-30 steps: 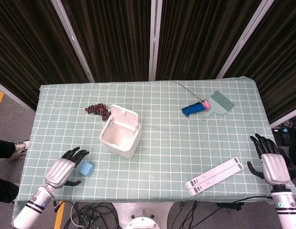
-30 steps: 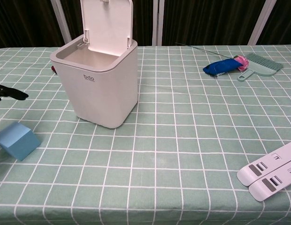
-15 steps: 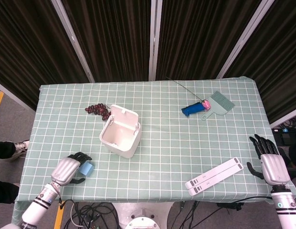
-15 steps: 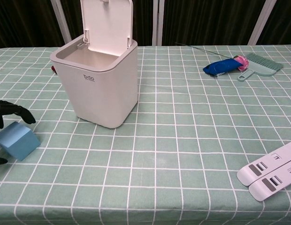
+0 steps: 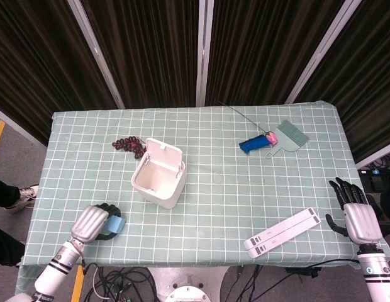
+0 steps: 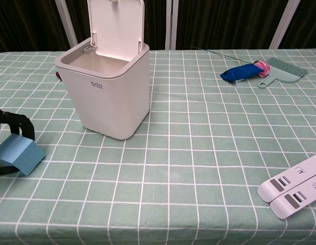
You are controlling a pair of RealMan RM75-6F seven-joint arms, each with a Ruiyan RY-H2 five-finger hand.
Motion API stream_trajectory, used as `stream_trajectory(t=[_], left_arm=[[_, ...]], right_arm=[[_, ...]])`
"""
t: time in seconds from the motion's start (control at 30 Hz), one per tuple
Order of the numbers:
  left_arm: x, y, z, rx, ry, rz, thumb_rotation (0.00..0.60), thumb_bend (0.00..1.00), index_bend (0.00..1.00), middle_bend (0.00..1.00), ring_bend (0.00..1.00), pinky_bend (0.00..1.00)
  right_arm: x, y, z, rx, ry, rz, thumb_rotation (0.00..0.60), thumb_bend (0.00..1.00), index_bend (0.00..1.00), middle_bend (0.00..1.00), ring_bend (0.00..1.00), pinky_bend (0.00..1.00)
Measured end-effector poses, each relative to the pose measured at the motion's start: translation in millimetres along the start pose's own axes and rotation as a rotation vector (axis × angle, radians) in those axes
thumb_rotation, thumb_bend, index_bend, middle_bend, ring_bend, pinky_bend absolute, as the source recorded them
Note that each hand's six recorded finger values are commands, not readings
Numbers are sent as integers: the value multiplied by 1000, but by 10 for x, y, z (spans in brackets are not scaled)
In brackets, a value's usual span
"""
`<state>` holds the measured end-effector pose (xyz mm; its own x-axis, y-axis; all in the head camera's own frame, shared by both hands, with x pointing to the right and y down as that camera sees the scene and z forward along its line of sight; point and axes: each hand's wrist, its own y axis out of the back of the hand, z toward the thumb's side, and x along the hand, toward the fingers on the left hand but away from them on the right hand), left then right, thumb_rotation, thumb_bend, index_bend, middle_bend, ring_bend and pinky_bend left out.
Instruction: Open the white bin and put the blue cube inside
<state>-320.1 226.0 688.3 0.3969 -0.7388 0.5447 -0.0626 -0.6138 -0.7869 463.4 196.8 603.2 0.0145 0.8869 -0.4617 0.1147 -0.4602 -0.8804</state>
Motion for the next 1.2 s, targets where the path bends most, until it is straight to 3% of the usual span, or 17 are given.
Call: stream_trajectory(t=[0.13,0.23,0.43,0.57,0.67,0.9,1.03,1.1,1.2], left_arm=[[-17,139,-3,-1,4,47,600,236,547,500,443,641],[-63,362,-33,3,17,116,600,236,546,500,443,641],[-121,1008,-77,-8,39,278,600,236,540,499,443,641],[-21,1464,63,-41,-3,381,600,235,538,496,443,639],[136,1660,215,-63,-57,418,600,235,532,493,440,635],[573,1693,582,-115,-169,379,600,234,517,484,434,626],[804,1619,682,-141,-188,351,600,225,459,389,338,538],[909,1571,692,-163,-184,340,600,211,354,289,262,466],[965,1522,693,-179,-189,325,600,107,76,63,78,280]], right_arm=[[-2,-2,-5,1,-2,1,600,277,0,0,0,0],[-4,-3,2,1,0,0,600,277,0,0,0,0],[-22,-1,15,-1,7,-2,600,277,0,0,0,0],[-26,-5,17,-3,9,-3,600,277,0,0,0,0],[-26,-9,-1,-5,4,-3,600,277,0,0,0,0],[-28,-35,-49,-8,-11,4,600,277,0,0,0,0],[-30,-45,-64,-9,-14,6,600,277,0,0,0,0],[-32,-46,-73,-9,-16,4,600,277,0,0,0,0],[-40,-53,-85,-12,-20,4,600,276,0,0,0,0]])
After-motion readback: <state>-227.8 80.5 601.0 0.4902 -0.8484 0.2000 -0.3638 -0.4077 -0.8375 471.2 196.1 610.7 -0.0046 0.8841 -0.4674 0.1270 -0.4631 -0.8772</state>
